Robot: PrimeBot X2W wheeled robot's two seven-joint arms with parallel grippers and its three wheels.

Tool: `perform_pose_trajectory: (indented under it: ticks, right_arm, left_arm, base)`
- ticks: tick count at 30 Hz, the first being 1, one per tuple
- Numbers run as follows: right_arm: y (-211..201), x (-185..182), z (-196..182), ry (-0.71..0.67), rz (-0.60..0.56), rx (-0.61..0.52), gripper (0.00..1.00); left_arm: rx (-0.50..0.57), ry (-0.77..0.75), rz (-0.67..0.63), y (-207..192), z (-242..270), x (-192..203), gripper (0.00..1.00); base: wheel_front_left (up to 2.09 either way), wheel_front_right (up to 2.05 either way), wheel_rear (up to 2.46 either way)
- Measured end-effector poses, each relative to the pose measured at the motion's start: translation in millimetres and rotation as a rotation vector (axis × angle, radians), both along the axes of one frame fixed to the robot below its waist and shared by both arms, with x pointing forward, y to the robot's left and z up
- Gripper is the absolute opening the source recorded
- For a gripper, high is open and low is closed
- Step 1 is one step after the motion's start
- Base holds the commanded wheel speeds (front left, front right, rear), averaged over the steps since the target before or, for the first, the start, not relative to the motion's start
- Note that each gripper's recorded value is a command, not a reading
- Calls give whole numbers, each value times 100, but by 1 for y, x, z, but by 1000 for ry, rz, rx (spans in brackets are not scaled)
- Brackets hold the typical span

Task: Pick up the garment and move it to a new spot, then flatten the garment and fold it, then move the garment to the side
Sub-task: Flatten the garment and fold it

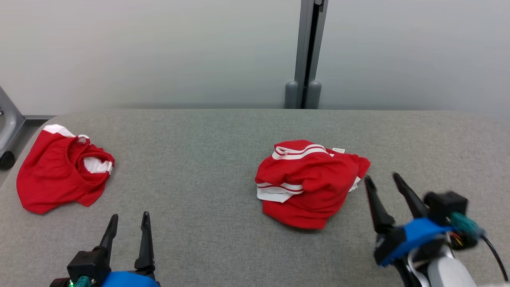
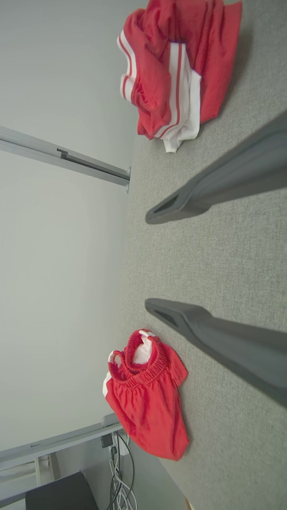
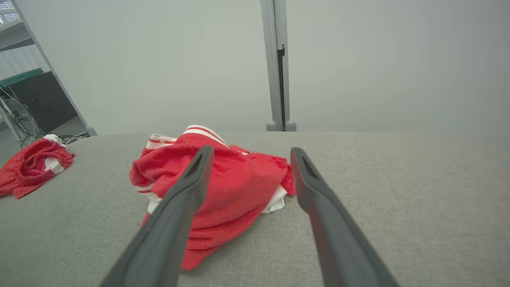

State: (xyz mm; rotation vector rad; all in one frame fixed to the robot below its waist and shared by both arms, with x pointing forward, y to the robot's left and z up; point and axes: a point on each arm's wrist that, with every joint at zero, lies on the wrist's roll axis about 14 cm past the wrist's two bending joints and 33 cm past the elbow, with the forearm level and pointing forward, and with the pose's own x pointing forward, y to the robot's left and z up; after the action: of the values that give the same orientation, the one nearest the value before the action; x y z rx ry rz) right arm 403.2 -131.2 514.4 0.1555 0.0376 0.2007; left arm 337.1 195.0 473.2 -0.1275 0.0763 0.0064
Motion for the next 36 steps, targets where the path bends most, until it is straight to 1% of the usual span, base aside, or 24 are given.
perform_pose_trajectory:
  ticks: [2,5,8,12,16,19,21,26,30,31,33,34,36]
  right_arm:
    - [20,11,5,27,62,-36,100]
    - [45,24,6,104,144,-113,100]
    - [58,40,3,179,189,-198,100]
    - [70,57,-4,250,234,-284,100]
    - [74,66,-24,334,261,-336,100]
    - [81,77,-24,343,273,-337,100]
    - [81,82,-30,376,271,-327,100]
    - [71,86,-62,531,249,-367,100]
    - [69,76,-88,661,256,-406,100]
    - [71,73,-94,690,264,-414,81]
    - [74,67,-100,722,278,-424,4]
    - [75,67,-100,721,282,-425,0]
    - [75,69,-95,698,279,-421,0]
  left_arm:
    - [-2,2,-2,-1,-1,1,100]
    - [-1,5,-3,-1,-1,1,100]
    - [-2,3,0,1,1,2,100]
    - [-4,10,19,9,-2,-1,100]
    - [-4,24,39,17,-7,-4,100]
    - [-2,32,53,22,-9,-5,100]
    - [-2,43,60,24,-13,-6,100]
    - [-4,49,67,26,-16,-4,100]
    - [-12,60,69,26,-19,-3,100]
    - [-12,60,68,26,-19,-2,100]
    - [-15,55,68,25,-19,0,100]
    - [-18,55,65,24,-19,1,100]
    - [-22,55,63,22,-19,1,100]
  base:
    - [0,0,0]
    - [0,0,0]
    - [0,0,0]
    - [0,0,0]
    - [0,0,0]
    - [0,0,0]
    - [0,0,0]
    - [0,0,0]
    - [0,0,0]
    - [0,0,0]
    - [0,0,0]
    - [0,0,0]
    - [0,0,0]
